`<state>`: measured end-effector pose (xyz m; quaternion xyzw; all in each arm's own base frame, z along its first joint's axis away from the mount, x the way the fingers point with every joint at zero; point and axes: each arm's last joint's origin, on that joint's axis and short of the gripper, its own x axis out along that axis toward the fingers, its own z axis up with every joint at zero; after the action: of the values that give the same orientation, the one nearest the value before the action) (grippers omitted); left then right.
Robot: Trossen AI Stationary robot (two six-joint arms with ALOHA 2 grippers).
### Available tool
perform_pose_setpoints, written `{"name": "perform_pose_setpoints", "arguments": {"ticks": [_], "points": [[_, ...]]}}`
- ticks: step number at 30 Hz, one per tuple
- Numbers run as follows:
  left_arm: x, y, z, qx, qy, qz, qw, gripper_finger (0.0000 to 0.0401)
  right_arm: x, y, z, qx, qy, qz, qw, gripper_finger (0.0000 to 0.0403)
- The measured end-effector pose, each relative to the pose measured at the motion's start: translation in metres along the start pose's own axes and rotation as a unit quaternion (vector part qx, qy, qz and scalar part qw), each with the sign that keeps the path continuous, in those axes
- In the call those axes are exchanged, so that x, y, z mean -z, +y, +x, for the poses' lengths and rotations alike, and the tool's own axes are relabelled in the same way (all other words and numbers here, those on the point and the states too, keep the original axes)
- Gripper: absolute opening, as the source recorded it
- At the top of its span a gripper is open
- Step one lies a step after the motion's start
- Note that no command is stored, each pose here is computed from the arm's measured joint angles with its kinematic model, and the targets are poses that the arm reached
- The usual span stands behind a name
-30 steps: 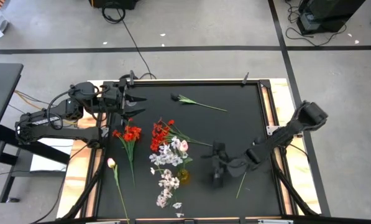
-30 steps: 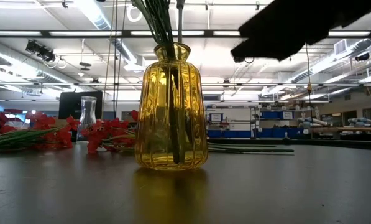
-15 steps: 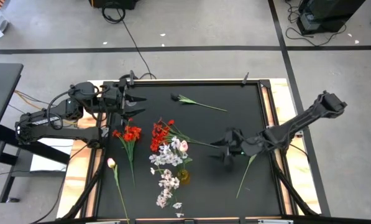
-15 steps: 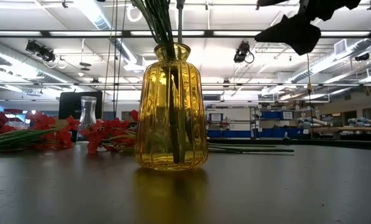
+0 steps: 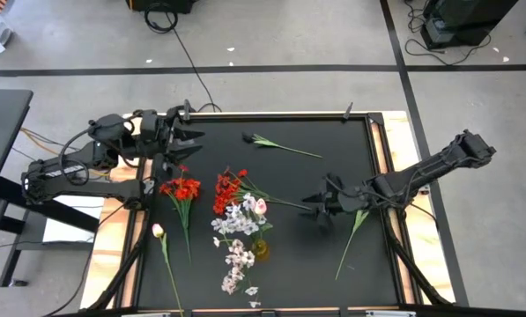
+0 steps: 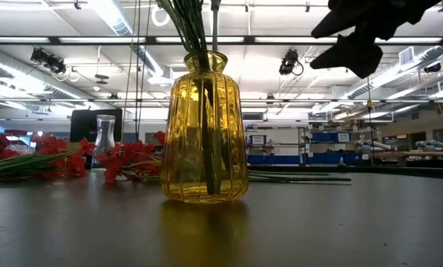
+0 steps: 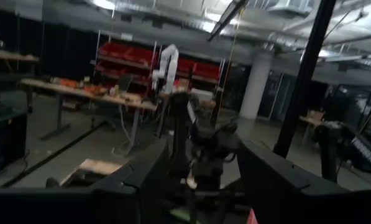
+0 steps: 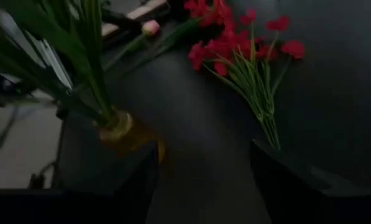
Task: Sort flowers into vase by color
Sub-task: Put the pink flower into the yellow vase
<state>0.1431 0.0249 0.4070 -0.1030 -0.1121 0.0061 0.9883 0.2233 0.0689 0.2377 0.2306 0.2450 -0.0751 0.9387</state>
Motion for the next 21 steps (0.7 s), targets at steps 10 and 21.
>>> {"name": "perform_pose_setpoints", "arguments": {"ticks": [10, 21], "points": [[-0.014, -0.004, -0.001, 0.019, -0.070, -0.002, 0.997, 0.0197, -0.020, -0.019, 0.007, 0.005, -0.028, 0.077, 0.997, 0.0248], [0.020, 0.007, 0.008, -0.038, 0.084, -0.127, 0.988, 0.0197, -0.033, -0.040, 0.011, 0.012, -0.027, 0.152, 0.988, 0.0248]]}}
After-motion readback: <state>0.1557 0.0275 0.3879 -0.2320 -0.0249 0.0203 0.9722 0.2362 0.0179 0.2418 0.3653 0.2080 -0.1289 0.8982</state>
